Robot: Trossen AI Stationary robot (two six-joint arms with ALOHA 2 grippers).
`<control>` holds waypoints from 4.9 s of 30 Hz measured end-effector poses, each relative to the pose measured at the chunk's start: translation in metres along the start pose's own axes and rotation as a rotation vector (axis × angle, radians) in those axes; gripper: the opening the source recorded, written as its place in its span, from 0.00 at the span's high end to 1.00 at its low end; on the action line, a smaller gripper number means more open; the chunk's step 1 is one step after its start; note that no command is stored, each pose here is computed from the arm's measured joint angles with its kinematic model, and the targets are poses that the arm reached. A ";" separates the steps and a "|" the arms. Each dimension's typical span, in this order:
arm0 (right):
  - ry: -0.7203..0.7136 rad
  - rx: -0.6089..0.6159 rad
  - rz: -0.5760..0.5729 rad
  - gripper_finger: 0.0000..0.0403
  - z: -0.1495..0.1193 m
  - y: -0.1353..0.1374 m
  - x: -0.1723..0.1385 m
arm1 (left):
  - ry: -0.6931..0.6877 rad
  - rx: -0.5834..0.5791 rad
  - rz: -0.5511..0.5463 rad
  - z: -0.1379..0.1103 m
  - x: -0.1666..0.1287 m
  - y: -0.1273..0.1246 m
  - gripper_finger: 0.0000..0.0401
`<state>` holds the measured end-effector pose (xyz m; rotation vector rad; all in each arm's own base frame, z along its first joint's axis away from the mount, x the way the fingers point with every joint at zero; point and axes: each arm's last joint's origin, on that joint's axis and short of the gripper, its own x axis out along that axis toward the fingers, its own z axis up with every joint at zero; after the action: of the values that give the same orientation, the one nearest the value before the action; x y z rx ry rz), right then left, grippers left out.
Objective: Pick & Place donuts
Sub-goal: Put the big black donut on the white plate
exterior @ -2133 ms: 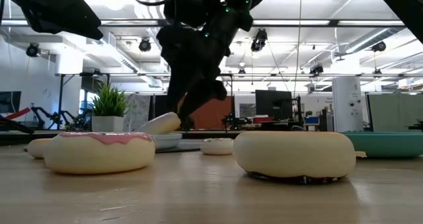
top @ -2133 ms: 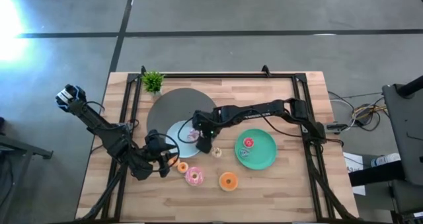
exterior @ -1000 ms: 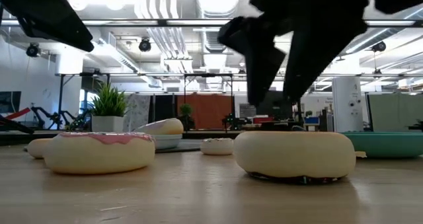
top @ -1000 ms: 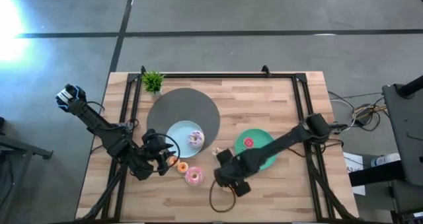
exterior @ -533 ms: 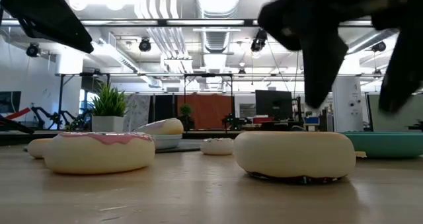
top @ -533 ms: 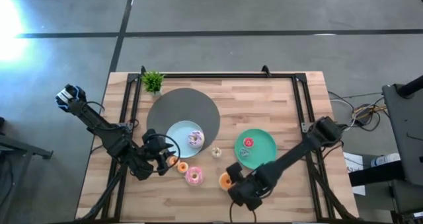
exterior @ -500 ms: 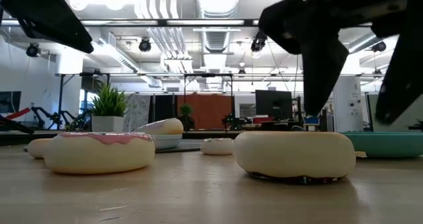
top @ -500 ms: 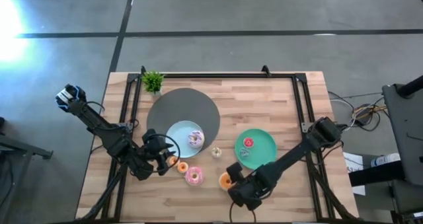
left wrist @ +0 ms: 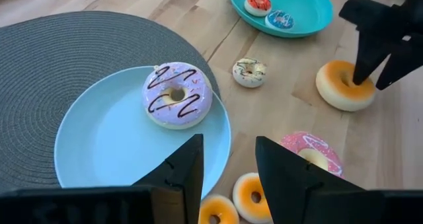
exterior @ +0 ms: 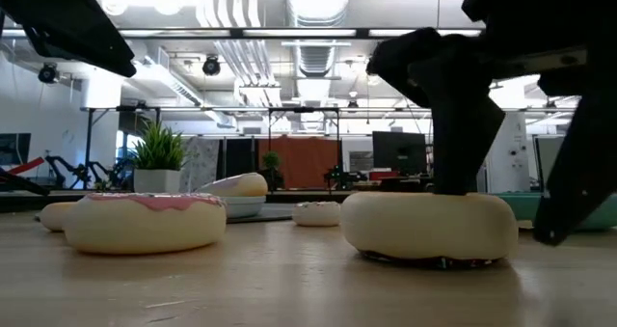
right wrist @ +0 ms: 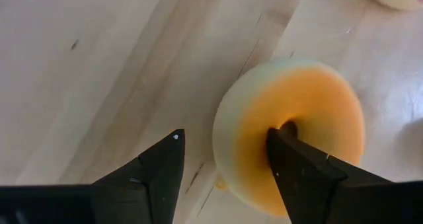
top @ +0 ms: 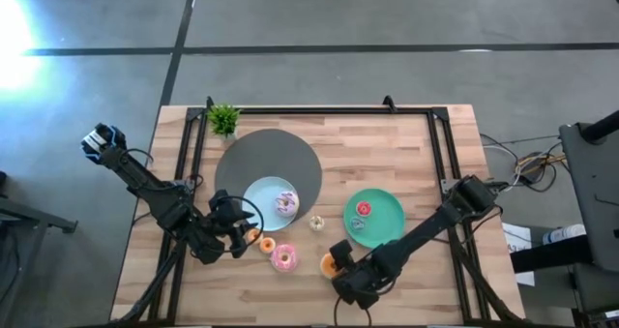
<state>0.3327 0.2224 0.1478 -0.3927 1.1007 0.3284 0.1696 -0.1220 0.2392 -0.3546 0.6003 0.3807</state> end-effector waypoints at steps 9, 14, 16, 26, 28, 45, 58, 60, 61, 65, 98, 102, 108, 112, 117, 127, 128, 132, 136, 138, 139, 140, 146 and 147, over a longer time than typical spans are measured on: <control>0.004 0.192 0.062 0.69 -0.003 -0.016 0.007 | 0.002 0.006 0.006 -0.002 0.001 0.001 0.72; 0.002 0.386 0.106 0.86 -0.006 -0.034 0.014 | 0.002 0.010 0.007 -0.002 0.001 0.001 0.72; 0.003 0.450 0.130 0.92 -0.006 -0.041 0.016 | 0.002 0.009 0.007 -0.002 0.001 0.001 0.72; -0.192 0.836 0.285 0.97 -0.003 -0.088 -0.011 | -0.006 -0.006 -0.005 -0.001 0.001 0.000 0.72; -0.280 0.923 0.322 0.97 -0.006 -0.098 -0.025 | -0.008 -0.009 -0.007 -0.001 0.001 0.000 0.72; -1.301 1.869 0.427 0.97 -0.062 -0.142 -0.063 | -0.388 0.229 0.101 0.003 0.035 -0.045 0.72; -1.478 1.965 0.373 0.97 -0.044 -0.167 -0.081 | -0.502 0.336 0.432 0.037 0.070 -0.059 0.53; -1.504 1.990 0.351 0.97 -0.045 -0.170 -0.082 | -0.513 0.370 0.501 0.045 0.073 -0.063 0.52; -1.512 1.998 0.352 0.97 -0.045 -0.172 -0.082 | -0.513 0.378 0.522 0.049 0.075 -0.064 0.52; -1.519 2.039 0.366 0.97 -0.044 -0.176 -0.083 | -0.509 0.359 0.542 0.061 0.085 -0.065 0.51; -1.465 2.083 0.333 0.97 -0.046 -0.187 -0.080 | -0.461 0.326 0.557 0.095 0.112 -0.040 0.67; -1.414 2.028 0.289 0.93 -0.048 -0.189 -0.079 | -0.444 0.349 0.566 0.093 0.113 -0.039 0.85; -1.253 1.864 0.243 0.74 -0.053 -0.192 -0.084 | -0.354 0.433 0.611 0.083 0.112 -0.030 0.98; -1.062 1.711 0.161 0.62 -0.064 -0.193 -0.100 | -0.246 0.454 0.632 0.073 0.100 -0.014 0.98; -0.935 1.575 0.027 0.53 -0.083 -0.186 -0.137 | 0.039 0.470 0.589 0.055 0.079 0.014 0.98; -0.862 1.542 -0.049 0.54 -0.104 -0.177 -0.168 | 0.305 0.758 0.315 0.020 0.099 0.031 0.98; -0.861 1.542 -0.049 0.54 -0.104 -0.177 -0.167 | 0.319 0.767 0.334 0.019 0.101 0.035 0.98; -0.850 1.540 -0.059 0.55 -0.103 -0.177 -0.164 | 0.373 0.803 0.391 0.017 0.109 0.053 0.98; -0.838 1.536 -0.063 0.56 -0.102 -0.177 -0.161 | 0.406 0.834 0.378 0.017 0.113 0.061 0.98; -0.836 1.533 -0.065 0.56 -0.102 -0.178 -0.160 | 0.410 0.830 0.353 0.018 0.115 0.061 0.98; -0.835 1.530 -0.067 0.56 -0.102 -0.178 -0.160 | 0.411 0.826 0.347 0.018 0.115 0.062 0.98; -0.834 1.528 -0.068 0.56 -0.102 -0.178 -0.160 | 0.412 0.825 0.346 0.017 0.116 0.063 0.98; -0.835 1.527 -0.068 0.56 -0.102 -0.178 -0.160 | 0.402 0.781 0.332 0.009 0.120 0.069 0.91; -0.835 1.527 -0.068 0.56 -0.102 -0.178 -0.160 | 0.398 0.769 0.333 0.008 0.121 0.070 0.89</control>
<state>0.2636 0.0079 0.2778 0.9972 0.2743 -0.4310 0.2343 -0.0290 0.1575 0.4262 1.1465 0.3690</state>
